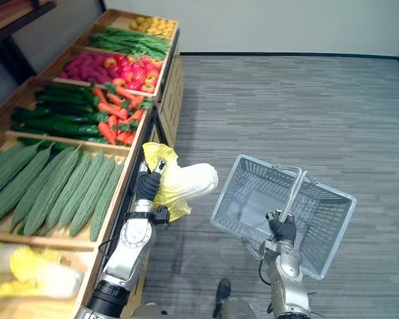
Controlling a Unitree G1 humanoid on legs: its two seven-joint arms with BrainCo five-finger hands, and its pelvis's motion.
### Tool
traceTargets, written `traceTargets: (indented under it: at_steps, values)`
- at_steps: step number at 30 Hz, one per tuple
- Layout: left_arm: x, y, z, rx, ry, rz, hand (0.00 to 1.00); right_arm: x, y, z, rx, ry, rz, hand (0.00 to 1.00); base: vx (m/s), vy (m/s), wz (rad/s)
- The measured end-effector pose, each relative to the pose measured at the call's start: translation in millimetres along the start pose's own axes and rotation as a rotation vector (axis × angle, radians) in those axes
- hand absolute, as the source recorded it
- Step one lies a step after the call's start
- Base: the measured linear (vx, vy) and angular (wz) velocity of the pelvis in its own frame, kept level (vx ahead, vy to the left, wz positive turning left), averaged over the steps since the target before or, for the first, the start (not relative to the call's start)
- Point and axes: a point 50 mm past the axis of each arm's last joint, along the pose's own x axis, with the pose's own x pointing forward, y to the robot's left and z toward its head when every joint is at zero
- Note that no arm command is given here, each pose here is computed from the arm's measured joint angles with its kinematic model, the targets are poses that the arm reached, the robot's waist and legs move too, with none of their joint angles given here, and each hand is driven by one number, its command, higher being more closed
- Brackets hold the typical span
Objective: Pick vegetable in the basket
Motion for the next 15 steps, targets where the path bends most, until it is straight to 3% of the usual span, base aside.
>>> traceTargets:
  at_steps: [6, 12, 13, 15]
  values:
    - [-4, 2, -5, -0.023, 0.029, -0.013, 1.0, -1, 16, -8, 0.01, 0.05, 0.107, 1.0, 0.1, 0.173, -0.48]
    - [-6, -16, -18, 0.003, 0.083, -0.134, 1.0, -5, 46, -14, 0.049, 0.094, 0.282, 1.0, 0.1, 0.11, -0.1]
    - [-7, -20, -25, 0.029, 0.112, -0.155, 1.0, -6, 52, -14, 0.055, 0.098, 0.319, 1.0, 0.11, 0.103, -0.01]
    - [-17, -12, -59, 0.211, 0.246, -0.228, 1.0, -8, 75, -14, 0.115, 0.122, 0.431, 1.0, -0.1, 0.054, 0.05]
